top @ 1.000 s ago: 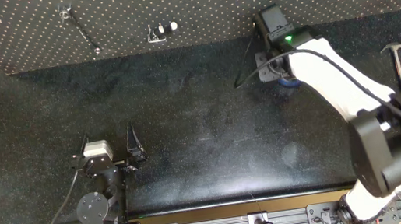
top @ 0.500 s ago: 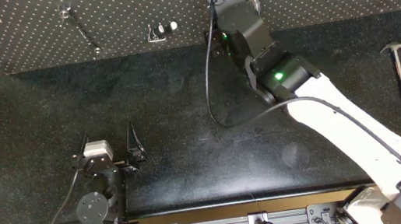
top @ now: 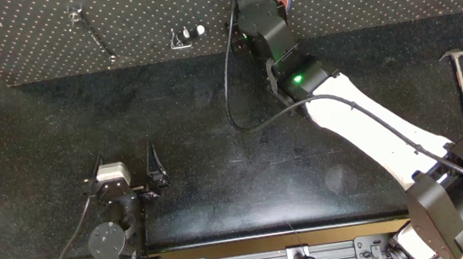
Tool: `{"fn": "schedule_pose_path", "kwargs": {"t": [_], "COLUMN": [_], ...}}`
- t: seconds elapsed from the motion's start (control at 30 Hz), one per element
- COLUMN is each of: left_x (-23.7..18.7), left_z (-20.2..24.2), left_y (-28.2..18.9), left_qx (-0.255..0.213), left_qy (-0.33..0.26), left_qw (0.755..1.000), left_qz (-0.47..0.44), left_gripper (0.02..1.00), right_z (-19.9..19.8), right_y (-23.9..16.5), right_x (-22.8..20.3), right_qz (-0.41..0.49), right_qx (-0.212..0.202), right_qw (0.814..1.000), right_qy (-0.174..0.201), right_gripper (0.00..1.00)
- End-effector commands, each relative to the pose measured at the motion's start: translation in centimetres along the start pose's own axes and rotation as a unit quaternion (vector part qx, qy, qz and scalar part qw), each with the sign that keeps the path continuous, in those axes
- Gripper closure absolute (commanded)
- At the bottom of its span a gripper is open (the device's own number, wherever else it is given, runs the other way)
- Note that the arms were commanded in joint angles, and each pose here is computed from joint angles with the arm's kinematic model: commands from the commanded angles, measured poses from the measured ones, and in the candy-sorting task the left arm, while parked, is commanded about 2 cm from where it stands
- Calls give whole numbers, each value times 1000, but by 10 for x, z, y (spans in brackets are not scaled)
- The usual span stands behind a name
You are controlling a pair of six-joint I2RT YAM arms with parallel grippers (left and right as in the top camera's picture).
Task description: Place Tools Onto Pegboard
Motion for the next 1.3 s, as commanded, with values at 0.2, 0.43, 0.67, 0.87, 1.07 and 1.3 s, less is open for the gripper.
{"fn": "schedule_pose_path", "kwargs": {"t": [0.2, 0.43, 0.67, 0.87, 1.07, 1.3], "left_x": [0, 0, 0, 0, 0, 0], "left_z": [-3, -3, -3, -3, -3, -3], "left_y": [0, 0, 0, 0, 0, 0], "left_qx": [-8, -8, -8, -8, -8, -8], "left_qy": [-4, -4, -4, -4, -4, -4], "left_qw": [1000, 1000, 1000, 1000, 1000, 1000], "left_qz": [-1, -1, -1, -1, -1, -1], "left_gripper": [23, 23, 23, 25, 23, 25], "right_z": [7, -11, -204, -303, -387, -403], "right_y": [-1, -70, -190, -223, -211, -196], "right_x": [-9, -17, -75, -113, -150, -171], "right_qz": [23, 138, 458, 518, 505, 514], "right_qx": [16, 5, -142, -222, -261, -249], "right_qw": [999, 989, 876, 825, 816, 813], "right_qy": [-15, -43, 53, 31, 104, 111], "right_gripper": [590, 272, 23, 20, 18, 18]}}
Point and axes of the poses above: each gripper's point midway between its finger pads, its own y axis out along the fingers, its own z axis along the line the jaws close on, x = y × z, the point moved 4 cm from there along -y, back along the fingers, and after that the axes turned 11 degrees about y, right-handed, at the moved point
